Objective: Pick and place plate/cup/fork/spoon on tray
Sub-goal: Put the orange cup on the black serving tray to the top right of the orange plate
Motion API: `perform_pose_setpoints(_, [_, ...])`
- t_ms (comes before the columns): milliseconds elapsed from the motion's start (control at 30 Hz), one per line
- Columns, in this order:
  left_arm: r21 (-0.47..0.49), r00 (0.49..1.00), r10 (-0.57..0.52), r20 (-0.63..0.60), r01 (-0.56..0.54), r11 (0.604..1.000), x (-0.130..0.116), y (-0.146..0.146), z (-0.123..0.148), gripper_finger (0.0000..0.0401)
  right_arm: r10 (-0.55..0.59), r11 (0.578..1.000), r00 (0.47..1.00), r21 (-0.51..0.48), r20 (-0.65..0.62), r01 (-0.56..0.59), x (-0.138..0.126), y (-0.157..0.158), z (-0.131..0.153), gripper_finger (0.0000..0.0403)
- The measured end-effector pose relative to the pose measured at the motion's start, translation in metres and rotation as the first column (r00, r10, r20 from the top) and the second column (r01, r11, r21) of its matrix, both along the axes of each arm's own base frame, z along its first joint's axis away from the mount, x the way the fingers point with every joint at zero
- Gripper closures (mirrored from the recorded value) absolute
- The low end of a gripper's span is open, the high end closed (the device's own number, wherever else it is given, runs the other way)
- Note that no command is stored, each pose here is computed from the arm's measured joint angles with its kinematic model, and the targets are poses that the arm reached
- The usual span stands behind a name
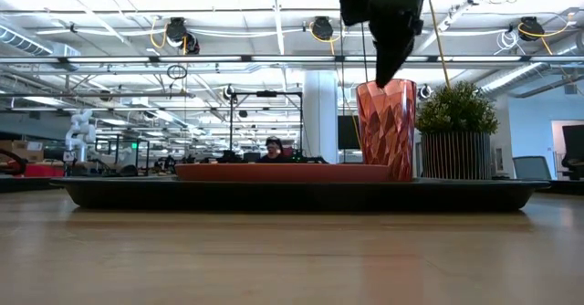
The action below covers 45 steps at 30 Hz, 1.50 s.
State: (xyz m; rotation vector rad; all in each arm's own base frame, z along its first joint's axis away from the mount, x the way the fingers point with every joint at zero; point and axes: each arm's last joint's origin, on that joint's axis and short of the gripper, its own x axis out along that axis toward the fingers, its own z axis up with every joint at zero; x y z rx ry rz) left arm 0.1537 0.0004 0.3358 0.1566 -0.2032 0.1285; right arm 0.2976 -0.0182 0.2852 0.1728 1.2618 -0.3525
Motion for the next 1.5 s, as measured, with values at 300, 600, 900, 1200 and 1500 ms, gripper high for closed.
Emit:
perform_pose_setpoints(300, [0.002,1.0,0.0,-0.002,0.0,1.0,-0.001,0.0,0.0,0.0281,0.034,0.999,0.997,-0.019,-0.074,-0.035,-0.007,0.0,-0.031,0.0296])
perform_pose_setpoints(600, [0.004,1.0,0.001,-0.002,-0.001,1.0,-0.001,0.0,0.0,0.0281,0.07,0.989,0.996,-0.13,-0.062,-0.078,-0.003,-0.005,-0.03,0.0395])
perform_pose_setpoints(900, [0.004,1.0,0.001,-0.002,-0.001,1.0,-0.001,0.0,0.0,0.0281,0.088,0.986,0.996,-0.138,-0.021,-0.091,0.001,-0.014,-0.029,0.0399])
perform_pose_setpoints(1200, [0.004,1.0,0.001,-0.003,-0.001,1.0,-0.001,0.0,0.0,0.0281,0.07,0.994,0.998,-0.078,-0.007,-0.07,0.0,-0.027,-0.029,0.0399])
perform_pose_setpoints(1500, [0.005,1.0,0.001,-0.015,-0.001,1.0,-0.001,0.0,-0.001,0.0281,0.088,0.992,0.996,-0.095,0.02,-0.086,0.002,-0.029,-0.028,0.0373])
